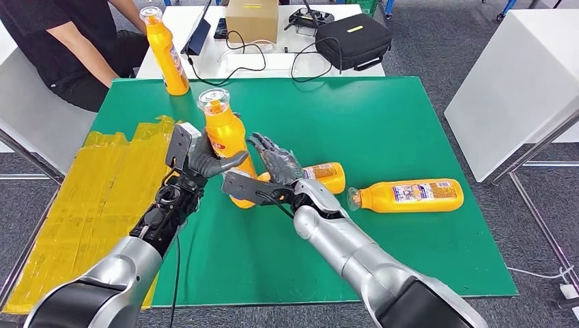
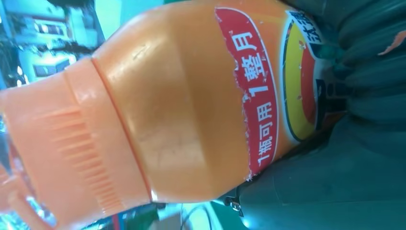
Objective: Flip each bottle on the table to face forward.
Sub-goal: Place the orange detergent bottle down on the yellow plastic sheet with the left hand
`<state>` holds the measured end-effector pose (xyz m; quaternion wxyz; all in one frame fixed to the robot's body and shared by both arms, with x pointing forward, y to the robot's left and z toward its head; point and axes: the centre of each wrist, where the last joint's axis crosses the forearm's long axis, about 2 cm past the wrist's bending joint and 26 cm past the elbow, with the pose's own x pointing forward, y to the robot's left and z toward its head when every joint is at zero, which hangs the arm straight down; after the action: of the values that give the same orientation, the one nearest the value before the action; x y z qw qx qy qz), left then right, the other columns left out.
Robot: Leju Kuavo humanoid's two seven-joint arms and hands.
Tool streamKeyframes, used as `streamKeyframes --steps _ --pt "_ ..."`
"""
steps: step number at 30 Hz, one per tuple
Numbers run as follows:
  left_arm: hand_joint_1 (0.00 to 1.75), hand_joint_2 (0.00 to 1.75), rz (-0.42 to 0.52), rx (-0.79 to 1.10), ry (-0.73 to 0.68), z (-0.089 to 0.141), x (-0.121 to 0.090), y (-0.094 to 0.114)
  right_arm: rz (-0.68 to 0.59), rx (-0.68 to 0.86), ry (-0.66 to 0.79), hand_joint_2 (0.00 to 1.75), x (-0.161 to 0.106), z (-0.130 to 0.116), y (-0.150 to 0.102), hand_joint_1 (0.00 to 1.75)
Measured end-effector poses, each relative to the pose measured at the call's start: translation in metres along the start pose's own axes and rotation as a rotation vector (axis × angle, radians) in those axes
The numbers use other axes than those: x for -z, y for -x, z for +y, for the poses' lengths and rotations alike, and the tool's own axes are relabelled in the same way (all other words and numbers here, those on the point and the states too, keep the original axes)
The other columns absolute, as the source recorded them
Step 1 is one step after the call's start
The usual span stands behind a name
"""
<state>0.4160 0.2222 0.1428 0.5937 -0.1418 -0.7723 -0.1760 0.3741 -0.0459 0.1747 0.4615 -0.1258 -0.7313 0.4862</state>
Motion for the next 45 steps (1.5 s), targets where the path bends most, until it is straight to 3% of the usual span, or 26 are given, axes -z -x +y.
streamKeyframes --steps 18,23,26,29,33,38,45 --pt "1.75 1.75 -0.099 0.432 -0.253 0.032 0.001 -0.031 0.155 0.12 0.223 0.0 -0.053 -0.022 0.044 0.0" --pt "1.75 1.75 -0.098 0.668 -0.371 0.034 0.002 -0.037 0.174 0.123 0.229 0.0 -0.059 -0.022 0.051 0.0" --pt "1.75 1.75 -0.089 0.913 -0.465 0.032 0.001 -0.038 0.18 0.118 0.227 0.0 -0.061 -0.021 0.054 0.0" --pt "1.75 1.75 -0.054 1.169 -0.522 0.026 0.002 -0.034 0.181 0.116 0.224 0.0 -0.061 -0.021 0.055 0.0" --pt "1.75 1.75 0.061 1.334 -0.469 0.018 0.002 -0.02 0.18 0.115 0.222 0.0 -0.064 -0.021 0.057 0.0" --pt "1.75 1.75 0.2 1.416 -0.408 0.014 -0.007 0.001 0.182 0.117 0.214 0.0 -0.072 -0.018 0.062 0.0" --pt "1.75 1.75 0.302 1.466 -0.349 0.017 -0.025 0.021 0.178 0.118 0.212 0.0 -0.076 -0.016 0.067 0.0"
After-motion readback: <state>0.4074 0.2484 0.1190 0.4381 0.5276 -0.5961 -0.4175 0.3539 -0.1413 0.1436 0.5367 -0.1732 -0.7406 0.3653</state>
